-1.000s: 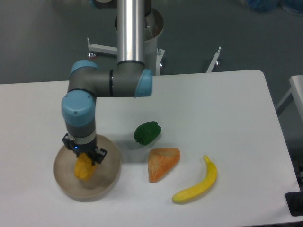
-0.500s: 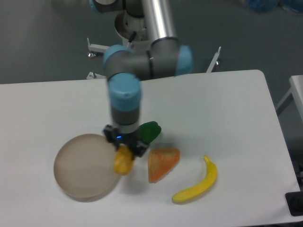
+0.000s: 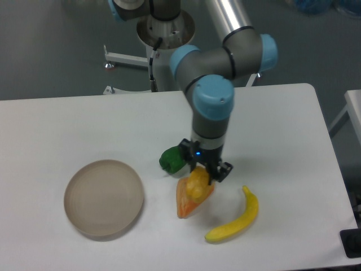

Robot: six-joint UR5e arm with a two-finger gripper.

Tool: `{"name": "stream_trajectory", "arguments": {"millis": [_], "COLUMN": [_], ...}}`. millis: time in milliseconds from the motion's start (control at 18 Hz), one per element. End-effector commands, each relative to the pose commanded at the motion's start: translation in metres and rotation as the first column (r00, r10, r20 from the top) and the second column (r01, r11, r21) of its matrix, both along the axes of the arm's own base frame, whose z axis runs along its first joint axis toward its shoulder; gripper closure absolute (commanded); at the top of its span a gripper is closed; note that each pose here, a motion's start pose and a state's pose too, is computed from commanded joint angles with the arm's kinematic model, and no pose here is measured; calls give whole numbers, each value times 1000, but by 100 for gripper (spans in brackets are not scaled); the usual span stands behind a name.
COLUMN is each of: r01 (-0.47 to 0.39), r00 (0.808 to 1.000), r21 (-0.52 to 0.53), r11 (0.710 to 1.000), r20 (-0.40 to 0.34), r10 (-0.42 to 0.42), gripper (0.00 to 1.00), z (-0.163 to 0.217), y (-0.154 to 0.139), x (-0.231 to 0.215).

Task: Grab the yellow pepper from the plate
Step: 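Lift the yellow pepper off the plate and carry it toward the bread slice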

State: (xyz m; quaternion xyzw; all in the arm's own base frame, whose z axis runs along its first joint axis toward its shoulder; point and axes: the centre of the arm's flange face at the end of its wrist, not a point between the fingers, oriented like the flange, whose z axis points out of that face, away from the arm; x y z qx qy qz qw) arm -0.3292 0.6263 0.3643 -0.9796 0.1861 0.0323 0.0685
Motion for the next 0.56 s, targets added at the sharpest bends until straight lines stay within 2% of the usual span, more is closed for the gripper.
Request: {"name": "stream_trajectory", "arguments": {"millis": [556], "r01": [-2], "r00": [1000], "r21": [12], "r11": [1000], "r20": [-14], "r10": [2], "gripper": [53], "z": [2], "y": [-6], "x": [-16]}}
